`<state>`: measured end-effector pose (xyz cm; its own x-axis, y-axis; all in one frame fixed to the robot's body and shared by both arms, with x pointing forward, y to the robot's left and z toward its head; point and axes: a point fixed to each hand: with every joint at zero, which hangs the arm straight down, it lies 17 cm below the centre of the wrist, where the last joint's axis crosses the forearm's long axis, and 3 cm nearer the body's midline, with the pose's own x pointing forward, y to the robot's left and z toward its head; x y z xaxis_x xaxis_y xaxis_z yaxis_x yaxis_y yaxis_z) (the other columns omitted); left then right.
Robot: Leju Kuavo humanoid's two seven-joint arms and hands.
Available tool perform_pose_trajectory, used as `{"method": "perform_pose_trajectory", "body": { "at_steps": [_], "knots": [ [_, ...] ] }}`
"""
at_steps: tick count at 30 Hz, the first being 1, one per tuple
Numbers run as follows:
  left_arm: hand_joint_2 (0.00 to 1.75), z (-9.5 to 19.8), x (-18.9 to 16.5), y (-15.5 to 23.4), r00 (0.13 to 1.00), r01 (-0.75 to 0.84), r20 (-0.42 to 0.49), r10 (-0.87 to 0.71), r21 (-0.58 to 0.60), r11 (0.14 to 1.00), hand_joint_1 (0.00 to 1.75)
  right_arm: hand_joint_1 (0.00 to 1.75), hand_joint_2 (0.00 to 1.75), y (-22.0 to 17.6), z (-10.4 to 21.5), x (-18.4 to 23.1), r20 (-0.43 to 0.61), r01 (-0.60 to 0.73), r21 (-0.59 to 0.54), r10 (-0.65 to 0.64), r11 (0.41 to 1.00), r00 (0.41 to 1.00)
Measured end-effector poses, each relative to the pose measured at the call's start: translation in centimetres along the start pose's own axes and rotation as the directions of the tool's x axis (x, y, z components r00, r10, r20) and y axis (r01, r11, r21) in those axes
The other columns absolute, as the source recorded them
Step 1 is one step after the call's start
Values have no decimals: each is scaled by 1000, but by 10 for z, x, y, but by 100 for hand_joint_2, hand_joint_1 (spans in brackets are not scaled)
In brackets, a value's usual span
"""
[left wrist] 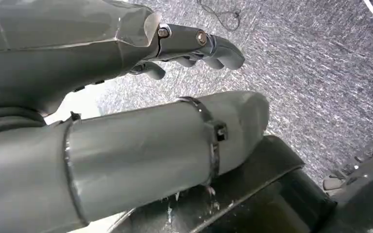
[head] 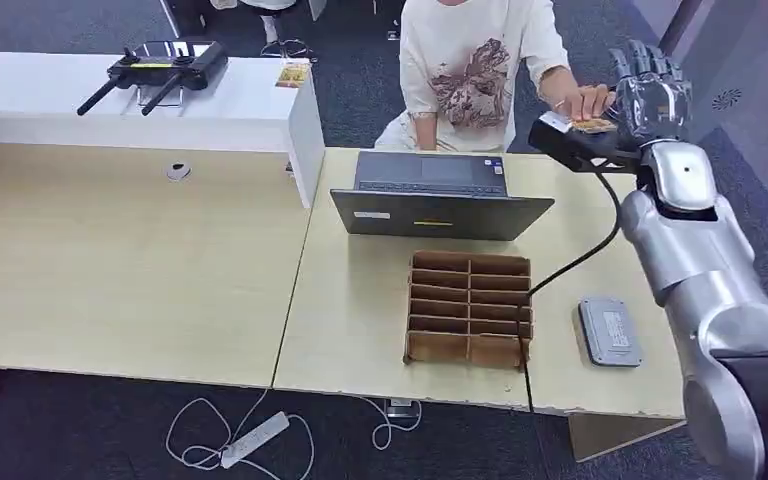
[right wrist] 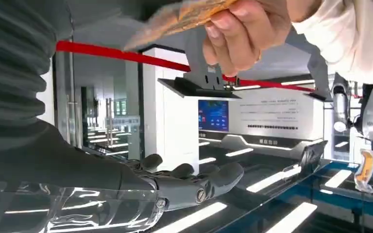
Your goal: Pass the card to the sensor for recognition and then transmit it.
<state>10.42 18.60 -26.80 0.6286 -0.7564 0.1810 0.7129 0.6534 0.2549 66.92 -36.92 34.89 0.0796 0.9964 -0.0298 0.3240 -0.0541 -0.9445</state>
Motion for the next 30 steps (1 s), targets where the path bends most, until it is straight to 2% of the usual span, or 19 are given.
{"method": "perform_pose_trajectory", "body": {
  "at_steps": [21, 30],
  "knots": [
    [0, 0, 0, 0, 1000, 14, 1, -14, 2, 1000, 0, 175, 175, -7, -7, -11, -34, 46, 10, -45, 999, 998],
    [0, 0, -1, 0, 1000, 17, -3, -17, 2, 1000, 0, 175, 175, -21, -9, -9, -18, 122, -60, -123, 991, 992]
  ]
}}
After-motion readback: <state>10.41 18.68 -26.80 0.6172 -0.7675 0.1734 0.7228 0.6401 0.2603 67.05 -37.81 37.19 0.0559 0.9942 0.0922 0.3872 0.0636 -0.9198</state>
